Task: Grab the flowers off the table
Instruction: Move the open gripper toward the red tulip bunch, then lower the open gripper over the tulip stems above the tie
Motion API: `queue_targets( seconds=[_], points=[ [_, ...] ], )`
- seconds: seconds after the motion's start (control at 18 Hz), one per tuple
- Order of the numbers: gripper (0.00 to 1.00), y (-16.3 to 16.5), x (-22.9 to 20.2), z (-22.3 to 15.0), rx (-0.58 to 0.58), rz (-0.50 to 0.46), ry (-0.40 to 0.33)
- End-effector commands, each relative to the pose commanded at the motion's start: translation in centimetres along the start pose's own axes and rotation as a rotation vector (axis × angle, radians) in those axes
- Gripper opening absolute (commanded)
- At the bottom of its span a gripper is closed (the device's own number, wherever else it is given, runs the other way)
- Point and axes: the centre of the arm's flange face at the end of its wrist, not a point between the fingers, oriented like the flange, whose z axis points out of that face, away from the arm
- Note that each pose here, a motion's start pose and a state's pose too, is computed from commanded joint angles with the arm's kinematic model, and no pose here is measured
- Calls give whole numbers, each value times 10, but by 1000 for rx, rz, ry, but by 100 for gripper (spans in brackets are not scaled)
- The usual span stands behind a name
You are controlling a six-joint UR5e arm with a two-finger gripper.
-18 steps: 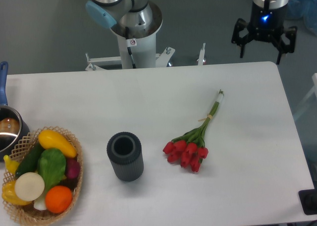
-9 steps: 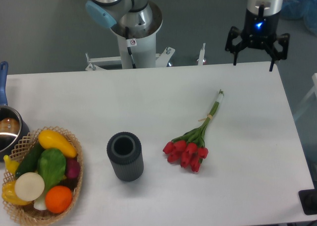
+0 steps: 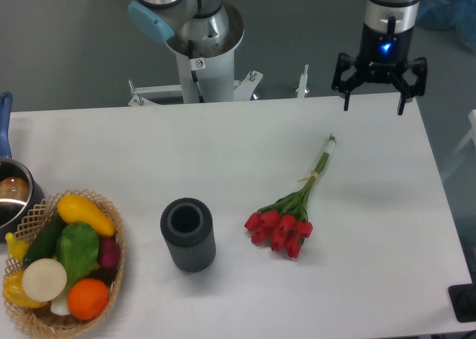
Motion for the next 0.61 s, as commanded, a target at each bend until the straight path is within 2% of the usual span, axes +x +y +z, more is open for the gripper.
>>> queue_targets(
  seconds=[0.11,0.5,0.61],
  points=[
    [100,-1,0,6,6,-1,-7],
    [100,-11,14,48,-56,43,45],
    [100,-19,35,74,-127,145,67]
  ],
)
